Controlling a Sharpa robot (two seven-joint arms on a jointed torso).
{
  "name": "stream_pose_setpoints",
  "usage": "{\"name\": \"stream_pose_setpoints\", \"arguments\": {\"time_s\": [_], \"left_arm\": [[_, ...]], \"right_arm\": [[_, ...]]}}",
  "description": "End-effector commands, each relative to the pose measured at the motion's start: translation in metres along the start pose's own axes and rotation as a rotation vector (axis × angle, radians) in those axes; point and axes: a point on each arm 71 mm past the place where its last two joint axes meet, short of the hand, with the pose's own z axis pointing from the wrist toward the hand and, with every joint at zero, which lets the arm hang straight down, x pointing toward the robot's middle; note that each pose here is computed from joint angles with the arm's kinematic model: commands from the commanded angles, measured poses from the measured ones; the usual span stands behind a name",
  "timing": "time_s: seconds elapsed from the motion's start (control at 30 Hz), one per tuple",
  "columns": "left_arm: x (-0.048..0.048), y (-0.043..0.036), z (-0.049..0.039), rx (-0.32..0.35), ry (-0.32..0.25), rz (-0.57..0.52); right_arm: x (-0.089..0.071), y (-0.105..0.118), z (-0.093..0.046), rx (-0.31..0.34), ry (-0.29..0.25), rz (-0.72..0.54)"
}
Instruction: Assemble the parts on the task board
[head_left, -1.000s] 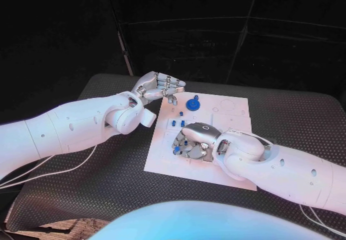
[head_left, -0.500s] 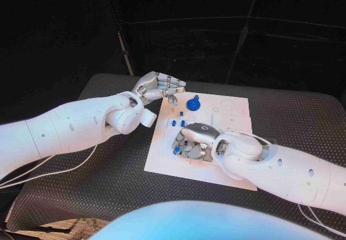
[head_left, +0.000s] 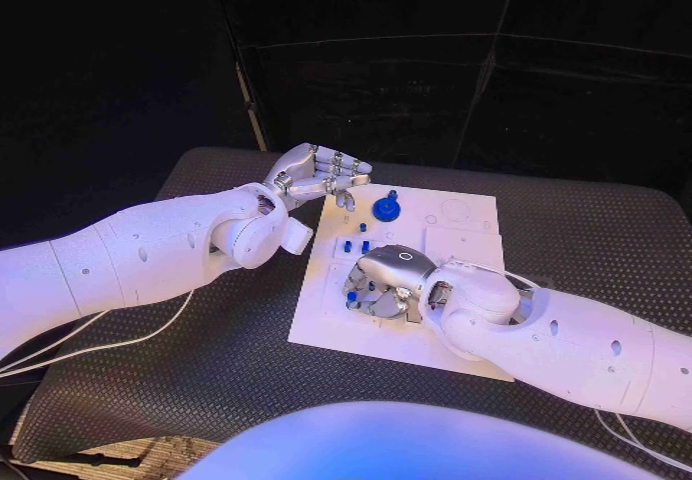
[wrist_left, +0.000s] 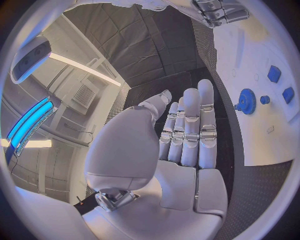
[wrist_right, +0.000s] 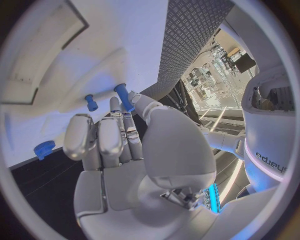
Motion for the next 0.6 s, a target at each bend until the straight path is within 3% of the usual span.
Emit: {"name": "stream_pose_setpoints", "arguments": {"time_s": [0.03,0.4,0.6], "left_arm": [[0.0011,-0.0014,0.0004,0.003,0.011,-0.010],[0.0012,-0.0010,0.0007,0.001,0.013,-0.011],[0.0008,-0.0009,0.0006,0.000,0.013,-0.011]], "right_arm": [[0.0007,-0.0007,-0.0002,0.011,-0.010,-0.030],[-0.0020,0.0047,-0.0010,-0.027,-0.046,-0.027],[-0.0059,0.0064,-0.0045,-0.048,-0.096,-0.022]]}}
